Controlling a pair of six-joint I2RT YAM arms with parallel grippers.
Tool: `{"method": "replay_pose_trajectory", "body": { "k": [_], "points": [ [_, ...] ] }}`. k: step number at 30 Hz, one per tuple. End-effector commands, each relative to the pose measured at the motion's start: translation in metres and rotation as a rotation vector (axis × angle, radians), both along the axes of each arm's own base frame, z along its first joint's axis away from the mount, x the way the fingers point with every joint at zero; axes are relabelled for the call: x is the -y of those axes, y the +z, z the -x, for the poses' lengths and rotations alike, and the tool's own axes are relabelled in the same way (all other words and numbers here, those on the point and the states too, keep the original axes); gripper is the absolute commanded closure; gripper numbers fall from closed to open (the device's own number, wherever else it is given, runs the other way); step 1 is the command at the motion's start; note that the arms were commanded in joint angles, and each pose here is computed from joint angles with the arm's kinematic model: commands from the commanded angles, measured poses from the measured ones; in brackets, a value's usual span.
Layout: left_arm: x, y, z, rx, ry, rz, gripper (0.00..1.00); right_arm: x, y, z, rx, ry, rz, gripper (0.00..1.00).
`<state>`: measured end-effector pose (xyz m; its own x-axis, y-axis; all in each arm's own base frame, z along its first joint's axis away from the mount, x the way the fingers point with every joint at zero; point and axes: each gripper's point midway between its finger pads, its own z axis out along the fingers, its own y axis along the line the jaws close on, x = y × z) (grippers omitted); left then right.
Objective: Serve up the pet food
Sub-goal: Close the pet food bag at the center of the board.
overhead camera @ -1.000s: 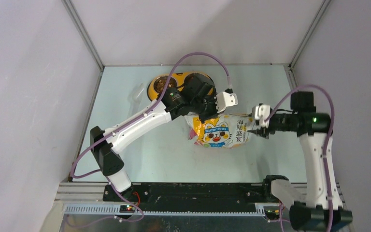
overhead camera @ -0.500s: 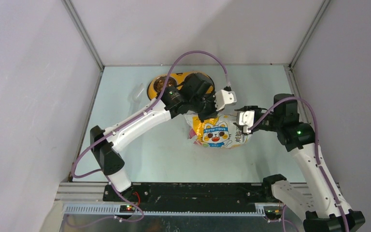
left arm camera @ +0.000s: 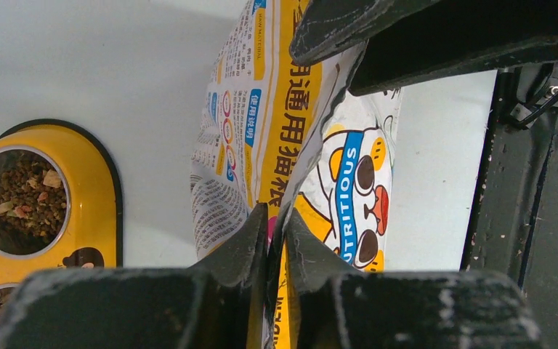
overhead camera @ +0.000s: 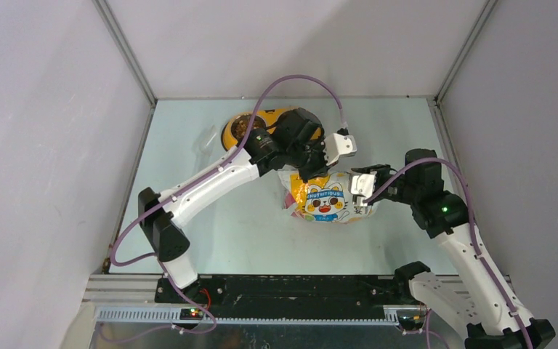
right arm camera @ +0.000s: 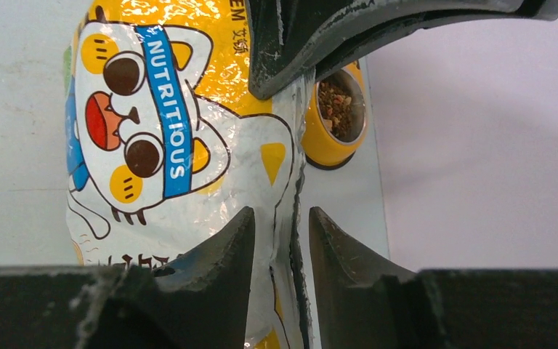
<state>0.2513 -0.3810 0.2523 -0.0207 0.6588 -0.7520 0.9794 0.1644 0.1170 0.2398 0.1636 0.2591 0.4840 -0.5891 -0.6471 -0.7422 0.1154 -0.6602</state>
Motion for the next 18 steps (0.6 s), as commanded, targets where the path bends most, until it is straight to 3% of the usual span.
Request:
{"method": "replay_pose_trajectory", "body": {
  "k": [1,8,14,18],
  "points": [
    [-0.0097,-0.0001,-0.0188,0.015,0.067,-0.025,0.84,0.0039,0.0099,-0.0097,0.069,-0.050,0.001,0.66],
    [-0.0095,-0.0017,-0.0194,0.011,0.069,-0.029,0.83,0.0066,0.0119,-0.0124,0.098,-0.083,0.022,0.75],
    [-0.0094,-0.0009,-0.0195,0.012,0.067,-0.029,0.82,0.0085,0.0160,-0.0152,0.112,-0.112,0.017,0.93],
    [-0.0100,-0.0002,-0.0194,0.014,0.068,-0.030,0.82,0.0081,0.0198,-0.0156,0.094,-0.127,-0.003,1.00]
  ]
}}
